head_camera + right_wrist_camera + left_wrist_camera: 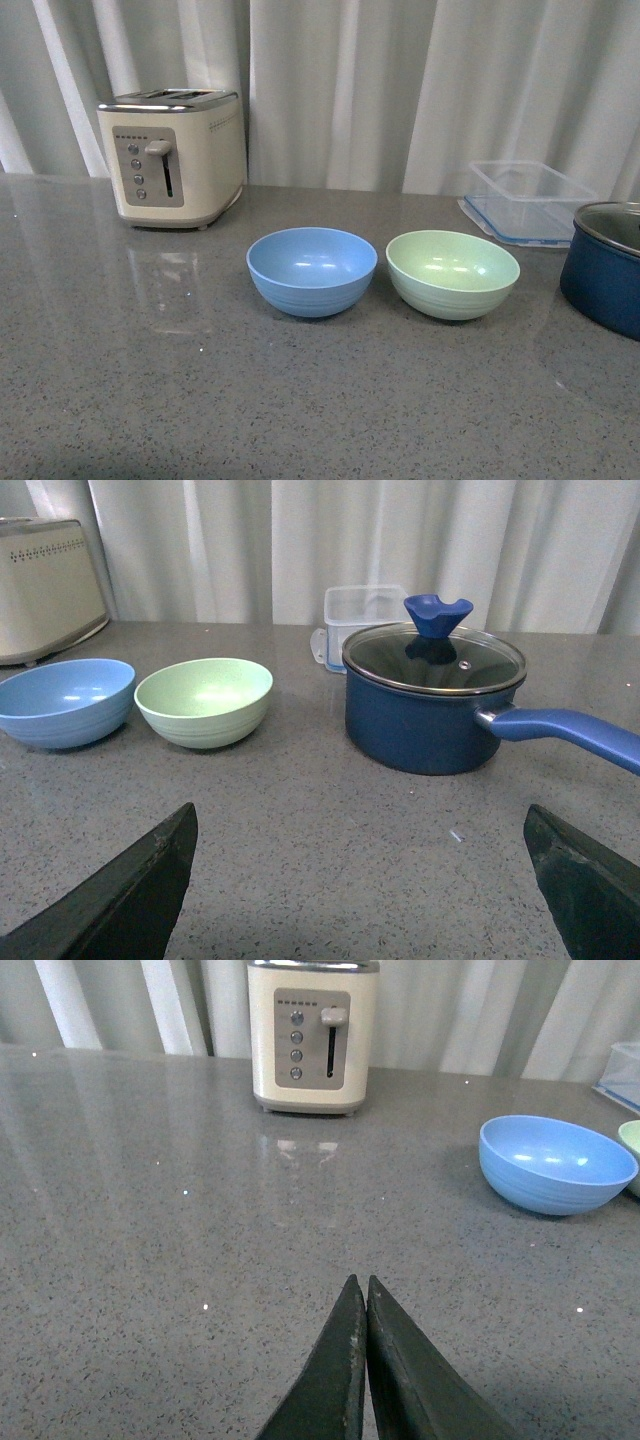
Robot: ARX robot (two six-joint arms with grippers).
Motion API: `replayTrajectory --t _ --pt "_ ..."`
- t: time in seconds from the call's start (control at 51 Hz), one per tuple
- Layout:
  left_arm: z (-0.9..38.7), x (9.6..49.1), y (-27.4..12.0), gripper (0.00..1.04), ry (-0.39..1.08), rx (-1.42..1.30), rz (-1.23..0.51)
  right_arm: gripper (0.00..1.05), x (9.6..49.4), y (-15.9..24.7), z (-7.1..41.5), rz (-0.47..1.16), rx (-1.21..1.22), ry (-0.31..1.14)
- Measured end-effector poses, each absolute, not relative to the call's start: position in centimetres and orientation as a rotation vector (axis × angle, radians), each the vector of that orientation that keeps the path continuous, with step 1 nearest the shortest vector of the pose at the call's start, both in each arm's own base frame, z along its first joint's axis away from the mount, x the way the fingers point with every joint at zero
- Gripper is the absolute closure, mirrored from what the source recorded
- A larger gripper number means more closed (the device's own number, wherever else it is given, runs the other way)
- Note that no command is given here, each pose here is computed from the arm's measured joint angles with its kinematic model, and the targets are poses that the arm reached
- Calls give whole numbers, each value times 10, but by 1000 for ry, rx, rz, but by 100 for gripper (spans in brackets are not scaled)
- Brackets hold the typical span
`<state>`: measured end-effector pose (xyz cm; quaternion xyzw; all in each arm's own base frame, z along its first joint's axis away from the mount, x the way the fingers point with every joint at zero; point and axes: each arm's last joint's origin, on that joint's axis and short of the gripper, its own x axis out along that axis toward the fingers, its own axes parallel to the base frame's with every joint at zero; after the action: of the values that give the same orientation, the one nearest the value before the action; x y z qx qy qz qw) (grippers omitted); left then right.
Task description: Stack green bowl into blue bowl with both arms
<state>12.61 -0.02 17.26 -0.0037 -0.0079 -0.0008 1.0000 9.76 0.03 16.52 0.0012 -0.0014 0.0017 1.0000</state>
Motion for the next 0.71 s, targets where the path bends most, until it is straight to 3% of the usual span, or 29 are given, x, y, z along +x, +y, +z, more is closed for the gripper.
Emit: replayTrajectory --t 0.706 --pt "173 109 0 101 -23 -7 -2 10 98 0 165 3 2 -3"
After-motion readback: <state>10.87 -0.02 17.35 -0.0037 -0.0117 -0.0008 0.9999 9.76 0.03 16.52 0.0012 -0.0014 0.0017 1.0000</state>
